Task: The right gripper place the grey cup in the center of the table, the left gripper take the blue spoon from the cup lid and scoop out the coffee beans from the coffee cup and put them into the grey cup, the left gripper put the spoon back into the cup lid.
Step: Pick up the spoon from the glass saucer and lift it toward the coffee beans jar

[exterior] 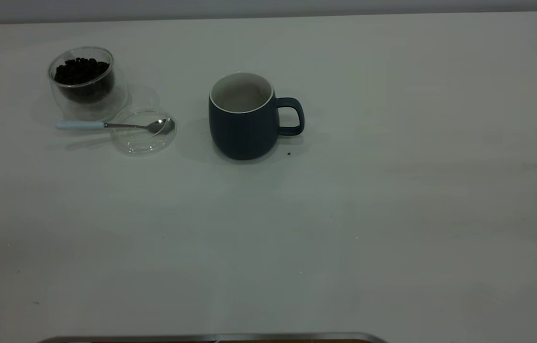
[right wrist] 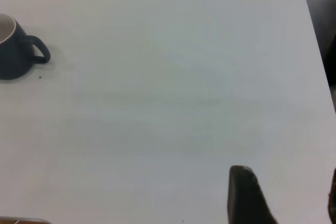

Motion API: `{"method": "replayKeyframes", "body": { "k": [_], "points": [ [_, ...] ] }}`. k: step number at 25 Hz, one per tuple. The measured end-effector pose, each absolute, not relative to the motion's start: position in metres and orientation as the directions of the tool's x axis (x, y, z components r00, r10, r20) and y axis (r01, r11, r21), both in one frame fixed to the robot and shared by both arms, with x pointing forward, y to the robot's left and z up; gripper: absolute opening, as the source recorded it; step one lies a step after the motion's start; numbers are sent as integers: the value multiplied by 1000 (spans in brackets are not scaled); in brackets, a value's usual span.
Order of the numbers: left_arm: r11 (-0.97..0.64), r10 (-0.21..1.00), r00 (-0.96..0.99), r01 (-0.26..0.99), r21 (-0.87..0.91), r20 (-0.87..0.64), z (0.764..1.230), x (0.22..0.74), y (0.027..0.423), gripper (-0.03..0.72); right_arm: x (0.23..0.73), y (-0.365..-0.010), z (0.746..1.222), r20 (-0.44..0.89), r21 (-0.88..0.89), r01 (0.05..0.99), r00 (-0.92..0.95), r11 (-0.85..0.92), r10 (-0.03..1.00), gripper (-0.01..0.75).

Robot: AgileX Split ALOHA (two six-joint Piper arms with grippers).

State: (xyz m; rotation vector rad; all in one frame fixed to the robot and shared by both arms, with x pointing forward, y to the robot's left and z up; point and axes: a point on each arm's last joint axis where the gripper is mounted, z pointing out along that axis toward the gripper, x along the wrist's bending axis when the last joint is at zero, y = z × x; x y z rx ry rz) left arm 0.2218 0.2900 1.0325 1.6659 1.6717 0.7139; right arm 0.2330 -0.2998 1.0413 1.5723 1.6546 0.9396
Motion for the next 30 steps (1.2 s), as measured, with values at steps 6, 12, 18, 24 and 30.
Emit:
{"method": "replayKeyframes", "body": {
  "k": [6, 12, 18, 24, 30],
  "points": [
    [39, 997, 32, 634, 772, -77, 1032, 222, 290, 514, 233, -300, 1041, 14, 852, 524, -58, 18, 998, 380],
    [39, 997, 32, 634, 772, -77, 1032, 222, 290, 514, 233, -300, 1041, 14, 852, 524, -58, 18, 998, 357],
    [39, 997, 32, 634, 772, -77, 1032, 222, 290, 514, 233, -300, 1041, 14, 852, 524, -58, 18, 998, 337],
    [40, 997, 32, 627, 778, -77, 1033, 222, 290, 514, 233, -300, 1041, 14, 852, 524, -58, 18, 998, 318],
    [40, 997, 32, 627, 778, -77, 1033, 222, 290, 514, 233, -300, 1041, 14, 852, 524, -58, 18, 998, 303]
  ]
}}
